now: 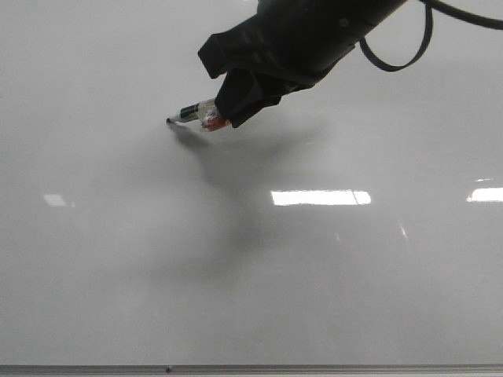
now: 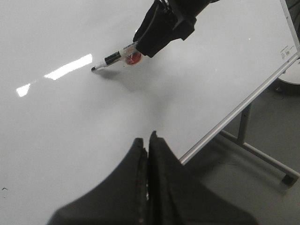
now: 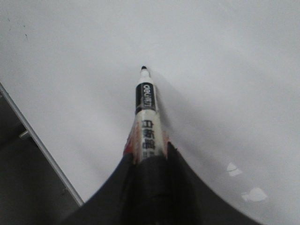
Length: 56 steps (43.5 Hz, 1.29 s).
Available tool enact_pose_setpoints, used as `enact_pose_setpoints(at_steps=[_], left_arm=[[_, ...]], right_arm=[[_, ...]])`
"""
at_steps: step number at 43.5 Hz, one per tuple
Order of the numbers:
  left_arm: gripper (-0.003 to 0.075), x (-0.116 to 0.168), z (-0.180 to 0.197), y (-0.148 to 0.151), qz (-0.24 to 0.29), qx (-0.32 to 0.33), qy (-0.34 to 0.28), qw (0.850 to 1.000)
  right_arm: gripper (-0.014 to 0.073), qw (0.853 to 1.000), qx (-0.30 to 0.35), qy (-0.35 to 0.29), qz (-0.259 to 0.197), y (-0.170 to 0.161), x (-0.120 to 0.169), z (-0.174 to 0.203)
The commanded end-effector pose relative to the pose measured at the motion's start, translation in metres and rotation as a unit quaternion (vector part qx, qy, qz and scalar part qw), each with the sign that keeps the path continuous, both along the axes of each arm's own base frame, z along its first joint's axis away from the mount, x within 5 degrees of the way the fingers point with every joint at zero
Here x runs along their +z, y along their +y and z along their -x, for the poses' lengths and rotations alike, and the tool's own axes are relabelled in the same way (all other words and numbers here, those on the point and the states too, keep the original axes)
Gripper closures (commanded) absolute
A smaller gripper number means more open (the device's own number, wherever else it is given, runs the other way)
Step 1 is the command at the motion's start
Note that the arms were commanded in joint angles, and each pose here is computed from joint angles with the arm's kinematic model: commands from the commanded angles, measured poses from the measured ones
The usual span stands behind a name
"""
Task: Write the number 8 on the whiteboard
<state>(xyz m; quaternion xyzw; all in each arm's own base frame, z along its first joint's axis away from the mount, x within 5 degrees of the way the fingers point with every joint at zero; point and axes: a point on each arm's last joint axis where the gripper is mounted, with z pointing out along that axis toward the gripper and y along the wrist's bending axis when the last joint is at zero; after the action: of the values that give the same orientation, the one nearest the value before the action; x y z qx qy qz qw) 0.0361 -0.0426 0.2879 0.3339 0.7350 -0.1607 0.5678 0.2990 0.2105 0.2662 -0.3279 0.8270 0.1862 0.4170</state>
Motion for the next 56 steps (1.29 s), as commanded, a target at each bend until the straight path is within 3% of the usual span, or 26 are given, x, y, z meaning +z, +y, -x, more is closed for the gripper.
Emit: enact_pose_setpoints(at_steps=[1,15,24,33,43,50,56], left_arm=[[0.0739,0.014,-0.003,0.0,0.041,0.015,-0.027,0.999],[0.0739,0.014,-0.003,0.0,0.041,0.015,-0.027,0.999],[0.0739,0.014,-0.003,0.0,0.041,0.015,-0.027,0.999],[0.0739,0.014,-0.003,0.0,0.041,0.015,-0.027,0.999],[0.0739,0.015,-0.003,0.0,0.041,0.016,-0.028,0.999],[0.0739,0.015,-0.003,0.0,0.042,0.016,-0.029,0.999],[0.0739,0.015,-0.003,0.0,0.041,0.016,-0.029,0.999]], right_arm=[[0.0657,0.998,-0.026,-0.044,-0.031,-0.001,0.024,-0.009],[0.0653,0.999,0.032,0.021,0.025,0.007,-0.007,-0.01],[0.0653,0.999,0.005,0.042,0.032,-0.014,-0.018,-0.007],[0.0653,0.995,-0.016,0.084,0.055,-0.035,-0.049,0.012],[0.0653,0.993,0.011,0.098,0.069,-0.005,-0.074,0.019],[0.0653,0.995,0.033,0.087,0.047,0.028,-0.067,0.012],[0.0653,0.997,0.019,0.073,0.022,0.03,-0.054,0.006]])
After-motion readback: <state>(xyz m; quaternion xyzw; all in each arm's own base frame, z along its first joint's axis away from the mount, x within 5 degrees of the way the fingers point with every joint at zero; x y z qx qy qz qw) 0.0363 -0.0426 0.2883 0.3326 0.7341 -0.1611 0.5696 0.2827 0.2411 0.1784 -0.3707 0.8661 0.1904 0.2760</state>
